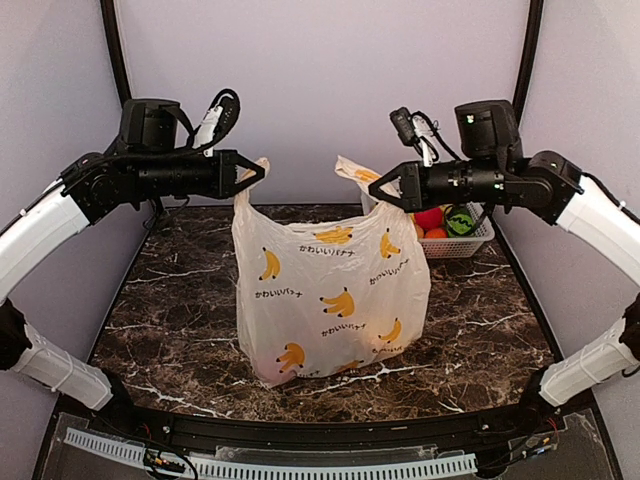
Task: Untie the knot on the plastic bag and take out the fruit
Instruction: Place the takeout bag in the bin.
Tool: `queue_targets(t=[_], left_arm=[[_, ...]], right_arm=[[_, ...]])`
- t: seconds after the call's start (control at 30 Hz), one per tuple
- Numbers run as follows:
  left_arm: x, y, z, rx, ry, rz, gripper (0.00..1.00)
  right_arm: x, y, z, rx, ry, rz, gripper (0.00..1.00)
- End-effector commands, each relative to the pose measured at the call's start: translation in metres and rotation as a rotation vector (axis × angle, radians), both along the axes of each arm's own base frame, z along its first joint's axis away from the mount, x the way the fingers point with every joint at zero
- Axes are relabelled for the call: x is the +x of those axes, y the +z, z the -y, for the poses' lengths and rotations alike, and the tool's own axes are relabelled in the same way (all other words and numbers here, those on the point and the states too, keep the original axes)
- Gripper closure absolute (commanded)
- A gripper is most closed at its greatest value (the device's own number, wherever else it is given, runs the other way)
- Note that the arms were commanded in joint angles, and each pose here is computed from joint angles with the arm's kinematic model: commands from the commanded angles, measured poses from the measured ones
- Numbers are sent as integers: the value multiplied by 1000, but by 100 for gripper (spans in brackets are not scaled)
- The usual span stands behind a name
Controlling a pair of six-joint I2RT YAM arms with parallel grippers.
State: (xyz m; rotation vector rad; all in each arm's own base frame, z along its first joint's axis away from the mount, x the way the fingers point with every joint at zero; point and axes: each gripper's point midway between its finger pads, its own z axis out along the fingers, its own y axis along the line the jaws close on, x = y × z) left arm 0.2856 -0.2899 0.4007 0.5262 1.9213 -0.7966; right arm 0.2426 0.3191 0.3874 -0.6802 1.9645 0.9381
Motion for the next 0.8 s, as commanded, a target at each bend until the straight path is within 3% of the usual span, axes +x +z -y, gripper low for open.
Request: queue_targets(t=[0.0,0.2,0.37,0.47,0.53,0.57,0.6,0.67,0.77], left_arm=[[28,2,-15,-25,58,2,99],[58,24,-13,-19,44,96,99],[52,63,-12,-55,-6,256,99],[39,65,-17,-85,-20,303,99],[29,44,-20,-101,-39,296,99],[28,11,-16,-93,-60,260,99],[19,7,-20,-120,-65,259,99],[7,-79,-21,-107,-87,124,99],[-12,-140,-21,-158,-109,29,99]], right_arm=[[38,9,-16,13,-78,31,100],[83,30,-37,42,-66,80,100],[66,77,-49,132,63,198,100],[41,73,-48,153,127,233,100],[22,42,-48,128,163,211,100],[10,22,-50,117,185,184,100],[-1,-21,-49,78,206,114,100],[-25,-73,-45,54,227,9,100],[-58,-156,-38,0,236,-178,100]])
